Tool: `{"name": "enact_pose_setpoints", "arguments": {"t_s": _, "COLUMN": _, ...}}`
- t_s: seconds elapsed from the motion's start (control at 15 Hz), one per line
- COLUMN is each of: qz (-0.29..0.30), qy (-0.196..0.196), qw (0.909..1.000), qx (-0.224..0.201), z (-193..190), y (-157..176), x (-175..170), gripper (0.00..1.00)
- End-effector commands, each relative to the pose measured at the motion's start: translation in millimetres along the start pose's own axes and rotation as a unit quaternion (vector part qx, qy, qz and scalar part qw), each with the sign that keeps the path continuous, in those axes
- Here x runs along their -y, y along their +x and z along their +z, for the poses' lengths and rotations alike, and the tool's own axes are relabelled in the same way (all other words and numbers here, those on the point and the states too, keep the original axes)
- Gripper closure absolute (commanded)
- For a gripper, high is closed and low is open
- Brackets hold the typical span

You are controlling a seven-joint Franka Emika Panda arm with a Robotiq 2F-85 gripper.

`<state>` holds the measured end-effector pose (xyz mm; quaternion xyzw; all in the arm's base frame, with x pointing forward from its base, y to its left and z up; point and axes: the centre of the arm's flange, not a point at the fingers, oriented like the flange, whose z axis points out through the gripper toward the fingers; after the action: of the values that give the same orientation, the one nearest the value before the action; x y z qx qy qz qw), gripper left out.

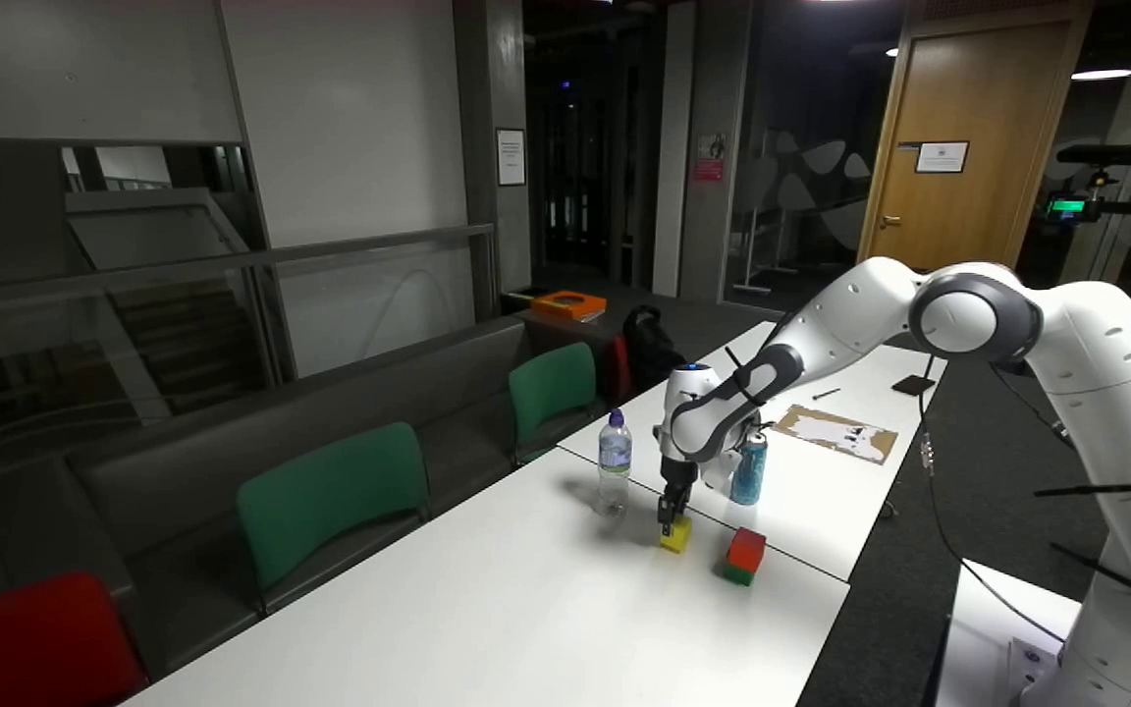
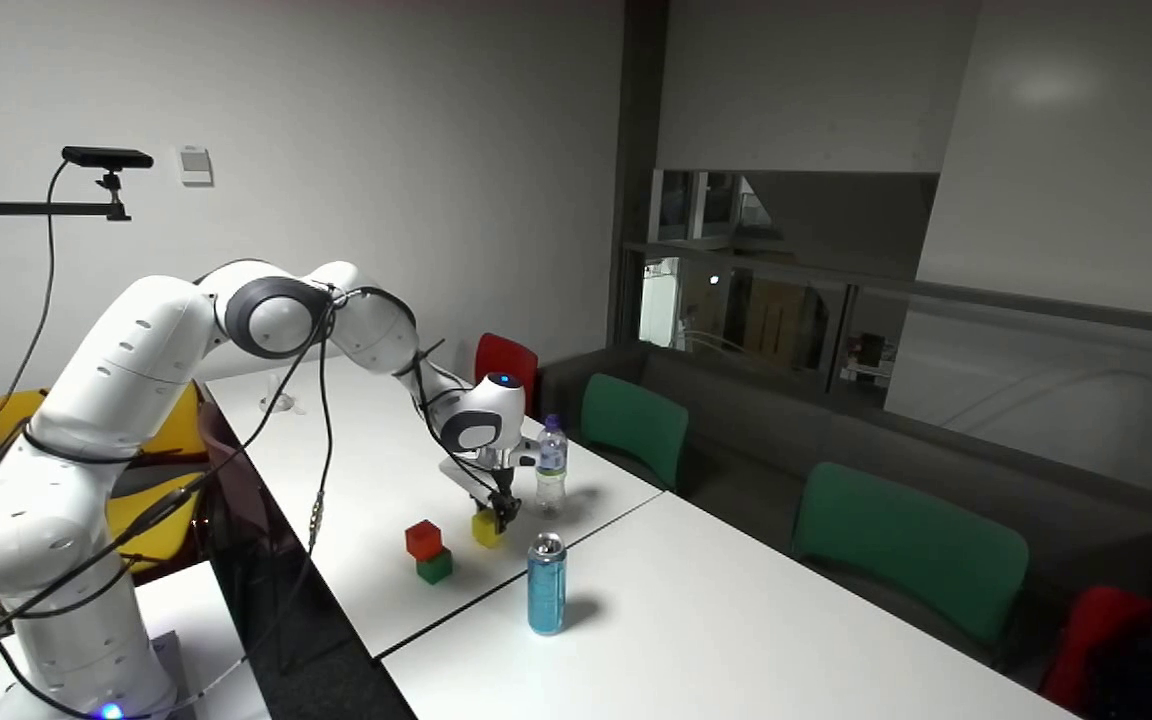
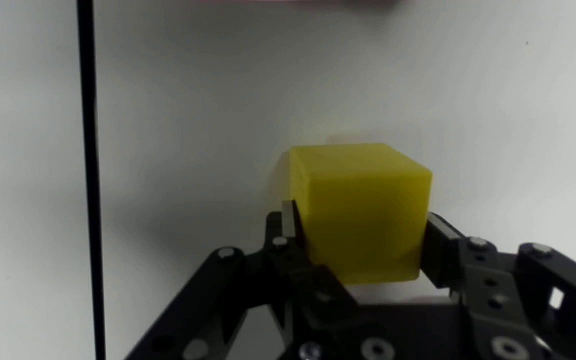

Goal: Stack the three blocks together.

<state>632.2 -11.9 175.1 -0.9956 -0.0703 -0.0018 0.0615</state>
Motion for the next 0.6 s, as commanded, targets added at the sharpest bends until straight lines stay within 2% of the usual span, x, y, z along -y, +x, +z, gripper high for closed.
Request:
{"name": "enact_pose_setpoints", "arguments": {"t_s": 0.0, "qz": 0.022, "qy": -0.018, "qw": 0.9994, "qx": -0.019, "z": -24, "y": -27, "x": 0, "gripper": 0.68}}
{"name": "enact_pose_setpoints", "arguments": {"t_s": 0.53, "qz": 0.053, "qy": -0.046, "qw": 0.9954, "qx": -0.064, "z": -48, "y": -53, "x": -4, "gripper": 0.68}}
